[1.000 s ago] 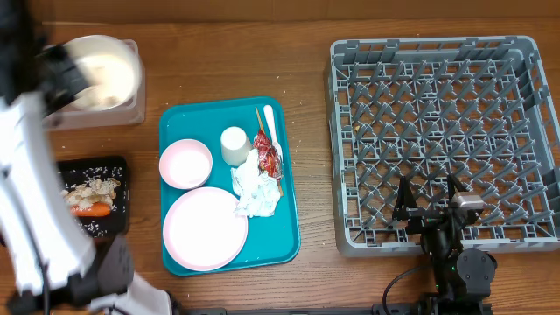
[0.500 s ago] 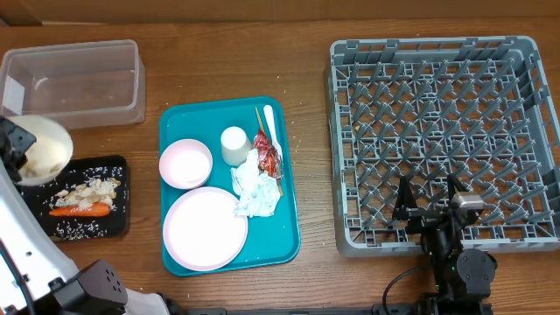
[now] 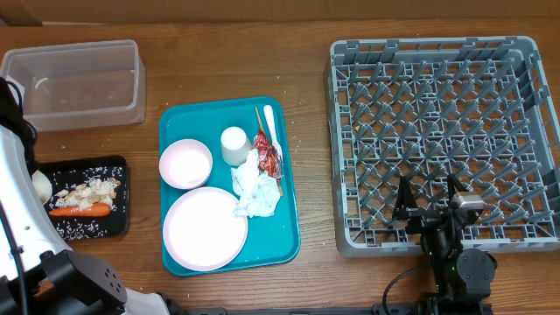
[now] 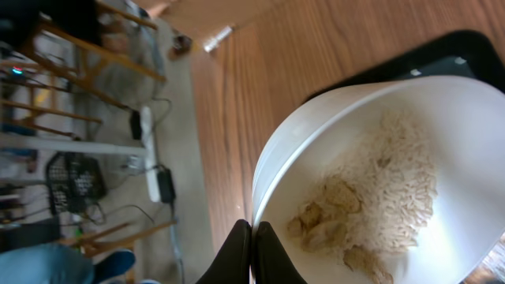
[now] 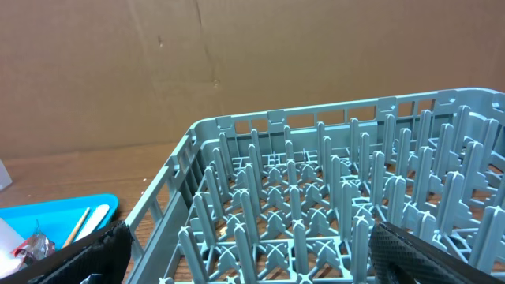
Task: Sort waste into correct bins and load items into the dishwasher rack
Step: 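Lift the white bowl over the black tray and pour out the rice, then tip the white bowl further over the black tray and shake out remaining rice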
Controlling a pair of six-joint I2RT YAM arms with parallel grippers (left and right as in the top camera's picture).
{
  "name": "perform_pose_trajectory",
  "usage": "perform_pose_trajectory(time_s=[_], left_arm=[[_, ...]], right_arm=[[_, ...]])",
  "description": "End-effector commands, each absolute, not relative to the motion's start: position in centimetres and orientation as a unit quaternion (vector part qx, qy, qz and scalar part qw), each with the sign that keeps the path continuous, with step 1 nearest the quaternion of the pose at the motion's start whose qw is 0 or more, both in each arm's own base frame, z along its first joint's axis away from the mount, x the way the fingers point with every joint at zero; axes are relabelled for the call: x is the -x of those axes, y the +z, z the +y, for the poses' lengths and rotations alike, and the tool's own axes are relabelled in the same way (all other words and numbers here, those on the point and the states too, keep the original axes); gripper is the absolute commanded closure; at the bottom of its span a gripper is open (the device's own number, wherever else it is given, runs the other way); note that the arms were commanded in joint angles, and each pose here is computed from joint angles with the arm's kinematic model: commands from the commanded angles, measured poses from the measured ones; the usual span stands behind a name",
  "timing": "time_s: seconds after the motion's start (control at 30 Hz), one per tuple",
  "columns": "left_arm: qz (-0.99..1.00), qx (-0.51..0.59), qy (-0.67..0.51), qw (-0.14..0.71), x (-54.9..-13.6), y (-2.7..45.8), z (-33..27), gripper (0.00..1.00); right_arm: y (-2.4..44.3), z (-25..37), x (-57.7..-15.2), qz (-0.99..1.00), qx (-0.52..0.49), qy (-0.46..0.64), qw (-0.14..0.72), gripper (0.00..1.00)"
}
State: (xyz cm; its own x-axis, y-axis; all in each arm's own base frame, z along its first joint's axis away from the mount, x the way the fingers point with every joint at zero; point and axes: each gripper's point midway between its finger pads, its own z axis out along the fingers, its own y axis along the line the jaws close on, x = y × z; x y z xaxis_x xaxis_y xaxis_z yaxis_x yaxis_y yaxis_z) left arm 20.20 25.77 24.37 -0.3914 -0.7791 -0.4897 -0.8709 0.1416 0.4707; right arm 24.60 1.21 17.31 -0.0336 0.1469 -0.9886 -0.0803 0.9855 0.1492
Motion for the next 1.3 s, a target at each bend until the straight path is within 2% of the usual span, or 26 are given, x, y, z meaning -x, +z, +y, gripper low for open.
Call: perform_pose_trajectory(time_s=[0.0,0.33,0.6,0.87,1.27], left_arm=[[0.720,0.541,0.429,0.066,-19.1,24.9,27.2,0.96],[0.713,0.497,0.495,0.012,-18.3,21.4,28.2,0.96],[0.714,0.423,0.557,-0.039,-19.7,19.2,29.2,0.96],[0.699,0.296,0.649,-0.051,-23.4,19.9,29.1,0.96],[0.677,0.223,0.698,-0.066,-25.4,20.0,29.6,0.96]], right_arm=[[17.1,1.1,-24.6,0.713,-0.023,0.077,0.697,0.00],[17.1,1.1,-24.6,0.713,-0.023,0.077,0.697,0.00],[17.1,1.1,-24.6,0.713,-0.023,0.077,0.697,0.00],[17.1,1.1,-24.6,0.713,-0.023,0.077,0.697,0.00],[17.1,1.1,-24.6,0.713,-0.023,0.077,0.697,0.00]])
